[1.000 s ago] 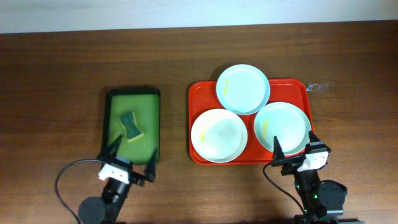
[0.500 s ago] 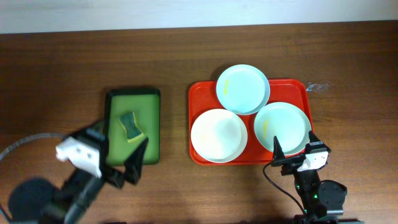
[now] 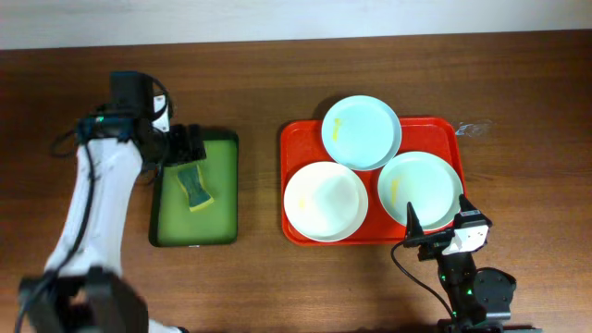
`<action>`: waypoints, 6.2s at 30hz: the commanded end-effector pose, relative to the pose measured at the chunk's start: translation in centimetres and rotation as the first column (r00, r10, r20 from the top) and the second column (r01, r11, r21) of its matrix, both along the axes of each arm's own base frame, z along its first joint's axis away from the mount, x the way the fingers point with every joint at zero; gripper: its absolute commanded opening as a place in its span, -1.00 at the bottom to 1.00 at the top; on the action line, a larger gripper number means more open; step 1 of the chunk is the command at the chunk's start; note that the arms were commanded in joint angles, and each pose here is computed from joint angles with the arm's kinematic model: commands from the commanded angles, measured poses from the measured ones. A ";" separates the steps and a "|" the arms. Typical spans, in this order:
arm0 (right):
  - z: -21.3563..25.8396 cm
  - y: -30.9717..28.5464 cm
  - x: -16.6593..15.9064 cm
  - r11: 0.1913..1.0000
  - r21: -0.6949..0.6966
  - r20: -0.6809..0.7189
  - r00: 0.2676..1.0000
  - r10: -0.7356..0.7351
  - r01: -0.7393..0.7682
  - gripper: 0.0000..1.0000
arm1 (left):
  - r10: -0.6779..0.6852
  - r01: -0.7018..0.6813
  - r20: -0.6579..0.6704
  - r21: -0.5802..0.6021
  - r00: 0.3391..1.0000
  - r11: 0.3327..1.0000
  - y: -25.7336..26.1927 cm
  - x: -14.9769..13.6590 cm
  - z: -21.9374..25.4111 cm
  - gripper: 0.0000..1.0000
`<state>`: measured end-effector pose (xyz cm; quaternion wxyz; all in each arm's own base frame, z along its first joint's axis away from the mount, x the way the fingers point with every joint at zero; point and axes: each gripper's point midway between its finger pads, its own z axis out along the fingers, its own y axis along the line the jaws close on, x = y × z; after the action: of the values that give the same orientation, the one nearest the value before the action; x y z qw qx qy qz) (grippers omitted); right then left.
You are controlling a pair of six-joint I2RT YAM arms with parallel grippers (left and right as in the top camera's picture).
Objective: Clean dirty plates on tray and stack at the side
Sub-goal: 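Reach the left gripper into the soapy tray and grasp the green-yellow sponge, then carry the sponge with the left gripper onto the white plate, then grasp the white plate's rim with the right gripper, then scrub the white plate with the left-held sponge while right gripper holds it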
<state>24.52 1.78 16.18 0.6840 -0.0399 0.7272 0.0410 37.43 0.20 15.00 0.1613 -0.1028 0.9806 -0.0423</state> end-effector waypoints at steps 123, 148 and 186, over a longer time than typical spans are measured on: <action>14.1 9.4 -8.4 0.650 0.256 0.480 0.677 0.557 -0.716 0.97 | 0.204 -0.105 -0.294 0.322 0.934 0.941 -7.5 -3.6 -6.2 0.98; -11.8 9.7 9.2 0.988 0.139 -0.972 0.198 0.125 0.060 -0.17 | -0.327 0.324 -0.310 -0.062 0.893 0.944 -18.9 -4.6 -6.9 0.59; -16.6 10.4 7.8 0.980 0.199 -0.967 0.162 0.198 -0.011 -0.88 | -0.594 0.487 -0.238 -0.384 0.768 0.784 -30.4 -6.5 -12.5 -0.13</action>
<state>32.82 12.41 0.46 0.0641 -0.0090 0.9848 0.1609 31.51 -29.17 2.69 -0.0476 0.1377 0.9684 -0.2023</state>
